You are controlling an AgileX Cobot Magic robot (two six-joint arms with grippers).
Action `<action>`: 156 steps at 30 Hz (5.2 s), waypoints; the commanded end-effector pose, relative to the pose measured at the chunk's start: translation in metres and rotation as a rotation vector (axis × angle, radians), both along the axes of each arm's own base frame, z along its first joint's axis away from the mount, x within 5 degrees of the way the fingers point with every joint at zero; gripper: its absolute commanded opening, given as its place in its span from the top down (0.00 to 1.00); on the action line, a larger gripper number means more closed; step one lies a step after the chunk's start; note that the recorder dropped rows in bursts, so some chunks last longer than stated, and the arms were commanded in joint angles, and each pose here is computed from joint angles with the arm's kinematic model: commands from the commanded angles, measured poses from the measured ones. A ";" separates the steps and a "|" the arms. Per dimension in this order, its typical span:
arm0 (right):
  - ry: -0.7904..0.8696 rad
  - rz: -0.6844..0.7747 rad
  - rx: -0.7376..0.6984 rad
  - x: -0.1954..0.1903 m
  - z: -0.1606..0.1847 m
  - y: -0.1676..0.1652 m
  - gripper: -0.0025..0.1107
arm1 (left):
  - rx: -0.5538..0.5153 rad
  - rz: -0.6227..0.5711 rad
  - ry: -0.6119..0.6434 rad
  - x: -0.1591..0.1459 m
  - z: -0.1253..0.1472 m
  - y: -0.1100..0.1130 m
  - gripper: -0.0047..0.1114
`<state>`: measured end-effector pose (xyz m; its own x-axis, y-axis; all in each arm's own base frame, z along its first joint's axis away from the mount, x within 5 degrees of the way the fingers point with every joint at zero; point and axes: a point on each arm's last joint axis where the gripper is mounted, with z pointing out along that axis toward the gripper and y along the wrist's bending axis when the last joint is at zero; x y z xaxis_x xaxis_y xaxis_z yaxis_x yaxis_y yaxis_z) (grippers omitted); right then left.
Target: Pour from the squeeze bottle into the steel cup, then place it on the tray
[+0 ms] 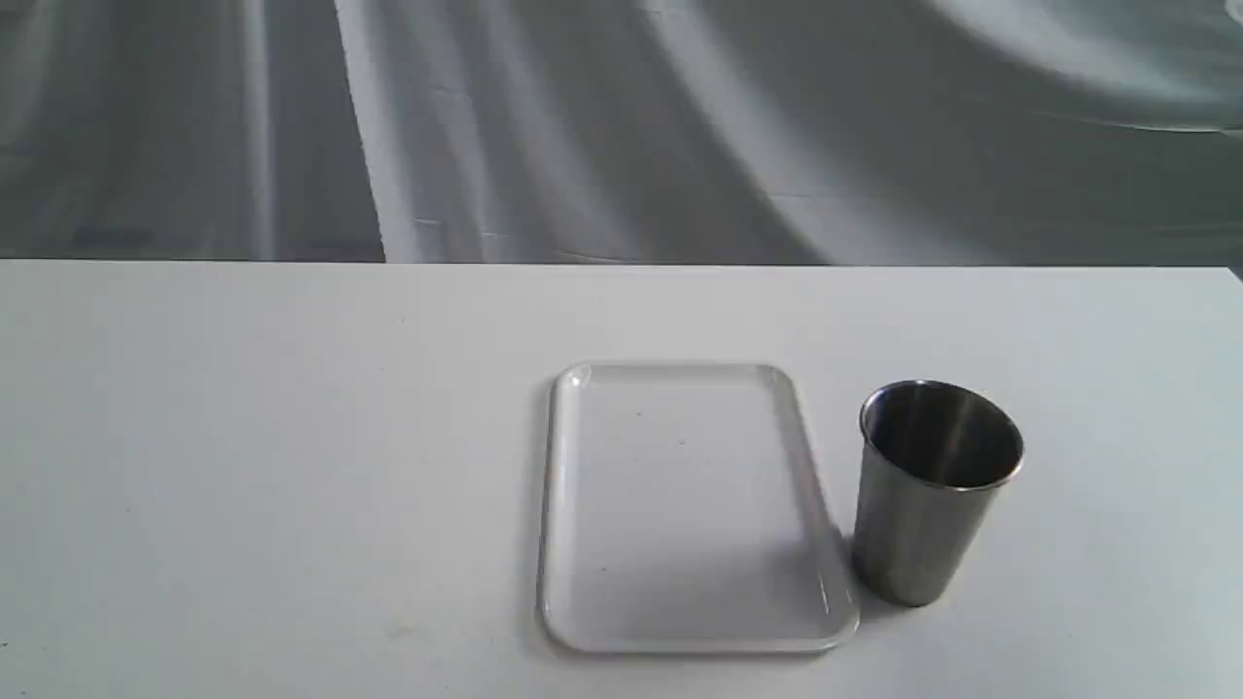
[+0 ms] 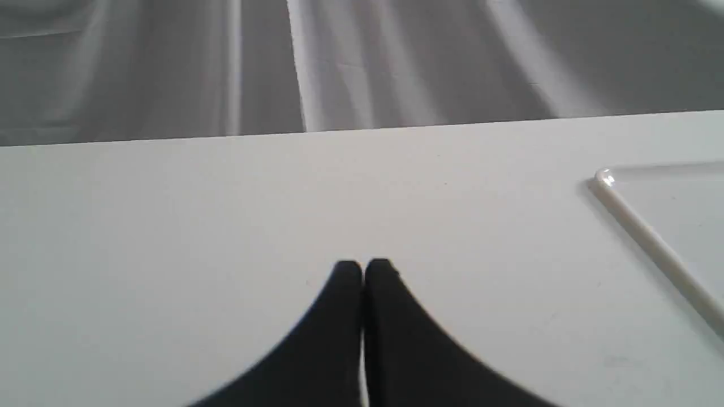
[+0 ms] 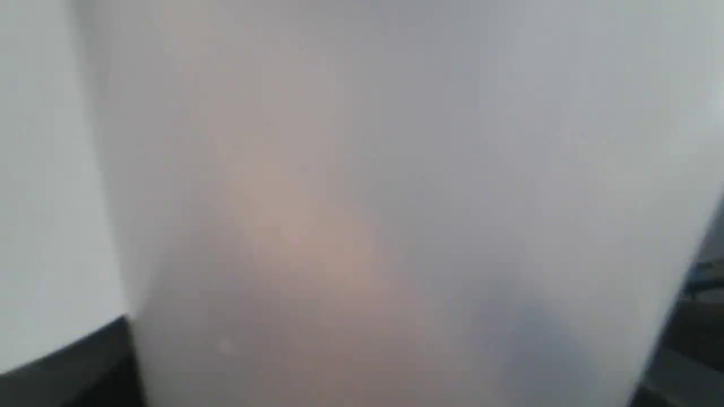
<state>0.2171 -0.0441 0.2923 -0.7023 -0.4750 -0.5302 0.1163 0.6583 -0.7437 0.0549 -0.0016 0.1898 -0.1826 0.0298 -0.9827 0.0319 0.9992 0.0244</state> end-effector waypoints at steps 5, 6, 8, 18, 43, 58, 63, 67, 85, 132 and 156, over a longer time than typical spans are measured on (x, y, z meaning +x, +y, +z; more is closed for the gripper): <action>0.098 0.035 -0.123 0.018 -0.016 0.006 0.98 | -0.004 0.002 -0.006 0.000 -0.001 0.000 0.96; 0.109 0.039 -0.134 0.019 -0.018 0.007 0.98 | -0.004 0.002 -0.006 0.000 -0.001 0.000 0.96; 0.124 0.040 -0.142 0.022 -0.021 0.007 0.98 | -0.004 0.002 -0.006 0.000 -0.001 0.000 0.96; 0.211 0.084 -0.229 0.021 -0.042 0.007 0.98 | -0.006 0.003 -0.006 0.000 -0.001 0.000 0.96; 0.372 0.186 -0.396 0.031 -0.076 0.008 0.98 | -0.006 0.002 -0.006 0.000 -0.001 0.000 0.96; 0.420 0.148 -0.487 0.041 -0.083 0.004 0.98 | -0.004 0.002 -0.006 0.000 -0.001 0.000 0.96; 0.454 0.195 -0.560 0.052 -0.079 0.013 0.98 | -0.006 0.002 -0.006 0.000 -0.001 0.000 0.96; 0.473 0.230 -0.599 0.060 -0.078 0.019 0.98 | -0.006 0.002 -0.006 0.000 -0.001 0.000 0.96; 0.584 0.338 -0.738 0.062 -0.078 0.028 0.98 | -0.006 0.002 -0.006 0.000 -0.001 0.000 0.96; 0.694 0.441 -0.931 0.075 -0.062 0.032 0.98 | -0.004 0.002 -0.006 0.000 -0.001 0.000 0.96; 0.653 0.443 -0.858 0.076 -0.064 0.033 0.98 | -0.004 0.002 -0.006 0.000 -0.001 0.000 0.96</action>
